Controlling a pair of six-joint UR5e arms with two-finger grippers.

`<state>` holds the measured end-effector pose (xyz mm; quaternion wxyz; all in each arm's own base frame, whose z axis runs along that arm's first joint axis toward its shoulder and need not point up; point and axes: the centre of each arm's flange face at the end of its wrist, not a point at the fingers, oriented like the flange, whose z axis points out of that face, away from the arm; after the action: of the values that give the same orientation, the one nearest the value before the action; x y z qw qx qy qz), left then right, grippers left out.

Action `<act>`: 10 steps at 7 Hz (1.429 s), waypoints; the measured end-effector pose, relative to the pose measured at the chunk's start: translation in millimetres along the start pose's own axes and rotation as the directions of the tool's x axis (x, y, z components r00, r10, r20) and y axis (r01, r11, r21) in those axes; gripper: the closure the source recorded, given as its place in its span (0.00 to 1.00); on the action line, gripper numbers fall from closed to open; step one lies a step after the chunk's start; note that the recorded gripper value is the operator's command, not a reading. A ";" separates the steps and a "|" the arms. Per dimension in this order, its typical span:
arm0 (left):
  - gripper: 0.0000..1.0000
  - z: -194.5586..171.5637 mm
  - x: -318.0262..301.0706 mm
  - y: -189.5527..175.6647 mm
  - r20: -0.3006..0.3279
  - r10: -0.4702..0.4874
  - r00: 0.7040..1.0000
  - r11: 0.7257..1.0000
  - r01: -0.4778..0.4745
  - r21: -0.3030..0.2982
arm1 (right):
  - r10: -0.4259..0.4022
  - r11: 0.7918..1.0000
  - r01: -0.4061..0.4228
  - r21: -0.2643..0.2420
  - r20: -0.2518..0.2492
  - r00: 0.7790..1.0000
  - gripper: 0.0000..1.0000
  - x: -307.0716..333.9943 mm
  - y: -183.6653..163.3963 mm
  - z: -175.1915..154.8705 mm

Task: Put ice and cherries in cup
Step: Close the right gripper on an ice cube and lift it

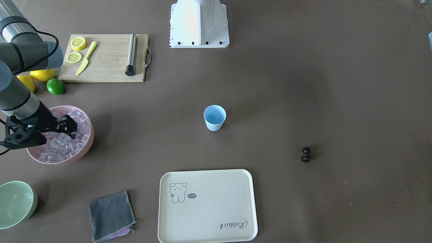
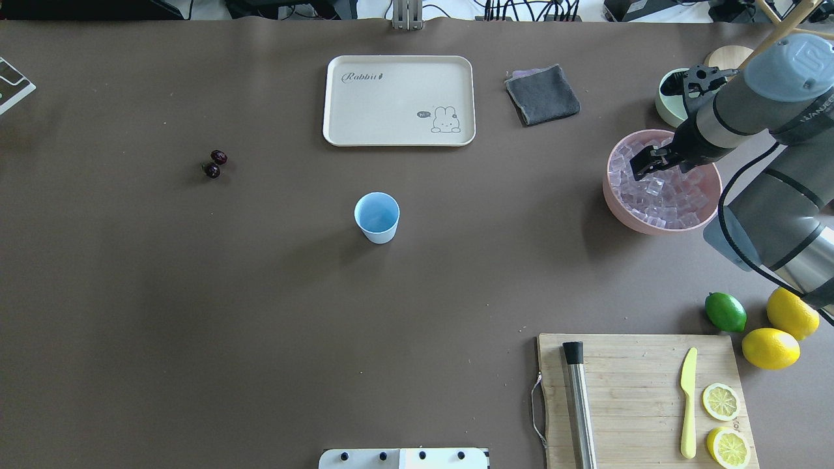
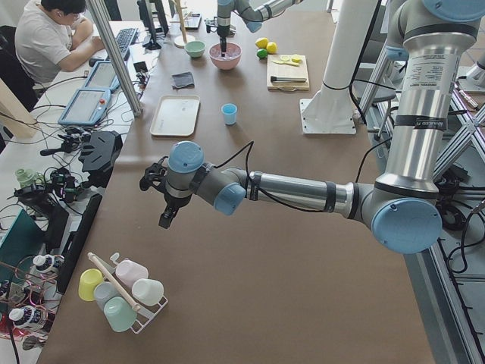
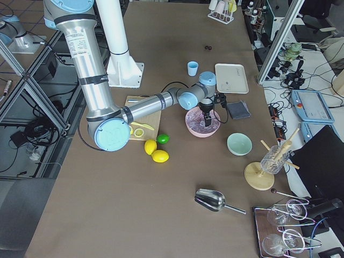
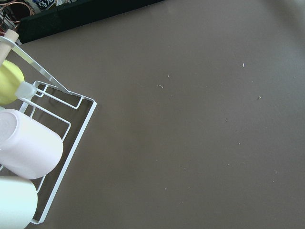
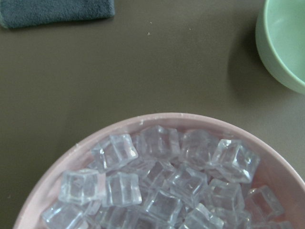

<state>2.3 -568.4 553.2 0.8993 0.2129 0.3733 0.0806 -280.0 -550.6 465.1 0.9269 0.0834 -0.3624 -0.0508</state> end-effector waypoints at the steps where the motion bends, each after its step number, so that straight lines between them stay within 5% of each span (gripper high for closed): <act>1: 0.02 2.5 -1.3 -5.2 0.000 0.000 1.000 1.000 0.000 0.000 | 0.005 1.000 -0.005 -0.007 -0.004 1.000 0.10 5.3 4.1 3.0; 10: 0.02 16.5 -7.2 -4.5 -0.004 0.003 1.000 1.000 -0.003 -0.009 | 0.003 1.000 -0.003 -0.014 -0.012 1.000 0.15 3.7 4.6 9.9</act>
<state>8.7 -580.0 566.2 0.8994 0.2095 0.3743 0.0840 -283.8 -547.9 475.6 0.9297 0.0764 -0.3567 -0.0514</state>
